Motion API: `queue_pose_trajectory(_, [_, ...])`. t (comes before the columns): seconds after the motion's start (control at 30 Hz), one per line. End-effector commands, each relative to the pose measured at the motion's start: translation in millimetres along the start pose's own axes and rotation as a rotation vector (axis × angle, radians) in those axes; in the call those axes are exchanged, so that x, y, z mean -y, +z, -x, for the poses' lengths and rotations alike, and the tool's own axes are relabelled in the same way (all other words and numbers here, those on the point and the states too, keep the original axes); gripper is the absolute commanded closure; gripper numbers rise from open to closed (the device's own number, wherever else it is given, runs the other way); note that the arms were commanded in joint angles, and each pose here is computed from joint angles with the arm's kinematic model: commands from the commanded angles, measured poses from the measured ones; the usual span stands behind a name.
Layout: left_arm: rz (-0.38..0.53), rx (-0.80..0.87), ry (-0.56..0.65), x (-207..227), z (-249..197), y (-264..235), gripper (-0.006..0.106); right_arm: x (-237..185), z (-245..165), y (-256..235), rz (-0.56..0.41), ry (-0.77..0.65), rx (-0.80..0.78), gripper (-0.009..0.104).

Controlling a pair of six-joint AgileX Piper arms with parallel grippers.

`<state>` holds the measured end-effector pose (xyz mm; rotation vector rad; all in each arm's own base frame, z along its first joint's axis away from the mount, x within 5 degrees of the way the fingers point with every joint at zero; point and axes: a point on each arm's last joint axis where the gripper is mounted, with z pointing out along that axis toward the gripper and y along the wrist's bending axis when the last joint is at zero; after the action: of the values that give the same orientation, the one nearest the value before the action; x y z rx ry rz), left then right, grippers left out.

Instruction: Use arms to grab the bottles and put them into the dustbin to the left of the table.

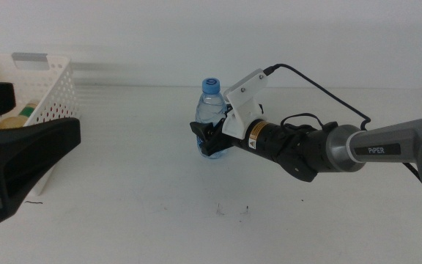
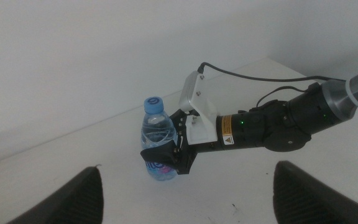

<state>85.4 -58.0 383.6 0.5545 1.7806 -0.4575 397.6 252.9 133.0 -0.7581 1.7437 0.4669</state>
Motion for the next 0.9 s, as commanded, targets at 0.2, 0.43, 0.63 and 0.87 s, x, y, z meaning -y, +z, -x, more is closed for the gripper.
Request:
queue_pose_trajectory(0.2, [-0.001,0.011,-0.002,0.2,-0.1,-0.4,0.007,-2.6,4.3,4.2,0.013,0.005,0.056,0.080])
queue_pose_trajectory(0.43, [-0.001,0.011,-0.002,0.2,-0.1,-0.4,0.007,-10.2,4.2,5.8,0.028,-0.003,0.055,0.074])
queue_pose_trajectory(0.63, [-0.001,0.011,-0.002,0.2,-0.1,-0.4,0.007,-10.2,4.2,5.8,0.028,-0.003,0.055,0.018])
queue_pose_trajectory(0.87, [-0.001,0.011,-0.002,0.2,-0.1,-0.4,0.007,-8.7,3.3,-1.5,0.003,0.047,-0.034,0.004])
